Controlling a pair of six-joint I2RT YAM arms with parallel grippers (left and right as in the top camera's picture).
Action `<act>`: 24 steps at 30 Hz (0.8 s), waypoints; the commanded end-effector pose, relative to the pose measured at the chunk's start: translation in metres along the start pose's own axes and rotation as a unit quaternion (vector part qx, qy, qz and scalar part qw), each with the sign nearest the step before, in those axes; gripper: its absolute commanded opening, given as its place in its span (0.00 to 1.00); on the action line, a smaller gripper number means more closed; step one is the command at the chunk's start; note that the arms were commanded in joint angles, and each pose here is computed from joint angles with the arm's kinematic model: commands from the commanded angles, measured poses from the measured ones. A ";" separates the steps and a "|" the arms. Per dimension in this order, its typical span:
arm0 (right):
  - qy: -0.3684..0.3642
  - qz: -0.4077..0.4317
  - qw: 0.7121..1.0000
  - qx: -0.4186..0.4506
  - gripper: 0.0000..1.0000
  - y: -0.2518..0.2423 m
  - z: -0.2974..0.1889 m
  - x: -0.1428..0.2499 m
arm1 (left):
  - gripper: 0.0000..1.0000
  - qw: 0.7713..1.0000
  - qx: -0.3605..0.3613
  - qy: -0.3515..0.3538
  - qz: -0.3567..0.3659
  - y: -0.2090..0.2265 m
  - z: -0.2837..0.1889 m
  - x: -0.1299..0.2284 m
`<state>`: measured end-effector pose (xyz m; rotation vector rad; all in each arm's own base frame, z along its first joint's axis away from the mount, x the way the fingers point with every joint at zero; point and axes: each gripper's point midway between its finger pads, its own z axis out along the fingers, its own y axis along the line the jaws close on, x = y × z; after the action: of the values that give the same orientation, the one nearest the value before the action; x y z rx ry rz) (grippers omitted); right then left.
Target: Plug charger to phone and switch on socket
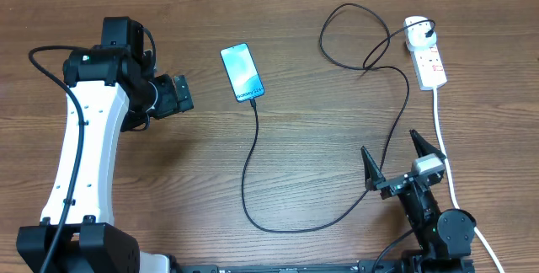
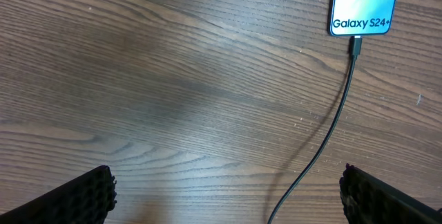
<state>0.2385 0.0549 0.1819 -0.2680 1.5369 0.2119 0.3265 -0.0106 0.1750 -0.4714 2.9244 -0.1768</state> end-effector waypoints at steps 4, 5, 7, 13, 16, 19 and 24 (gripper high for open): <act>0.014 0.008 0.998 0.056 1.00 -0.019 -0.001 0.010 | 1.00 1.000 -0.005 0.003 -0.008 0.004 0.002 0.001; 0.015 0.008 0.998 0.064 1.00 -0.021 -0.001 0.010 | 1.00 1.000 -0.005 0.003 -0.008 0.004 0.002 0.001; 0.017 0.008 0.998 0.068 1.00 -0.023 -0.002 0.011 | 1.00 1.000 -0.005 0.003 -0.008 0.004 0.002 0.001; 0.018 0.009 0.998 0.067 1.00 -0.022 -0.002 0.012 | 1.00 1.000 -0.005 0.002 -0.008 0.004 0.001 0.001; 0.018 0.010 0.997 0.068 1.00 -0.023 -0.002 0.012 | 1.00 1.000 -0.005 0.003 -0.008 0.004 0.002 0.001; 0.018 0.039 0.996 0.082 1.00 -0.027 -0.002 0.013 | 0.99 1.000 -0.005 0.003 -0.008 0.004 0.002 0.001; 0.018 0.055 0.993 0.099 1.00 -0.033 -0.004 0.014 | 1.00 1.000 -0.005 0.003 -0.008 0.004 0.002 0.001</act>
<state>0.2448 0.0270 0.1718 -0.0837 1.5966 0.1366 0.3265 -0.0106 0.1750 -0.4714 2.9244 -0.1768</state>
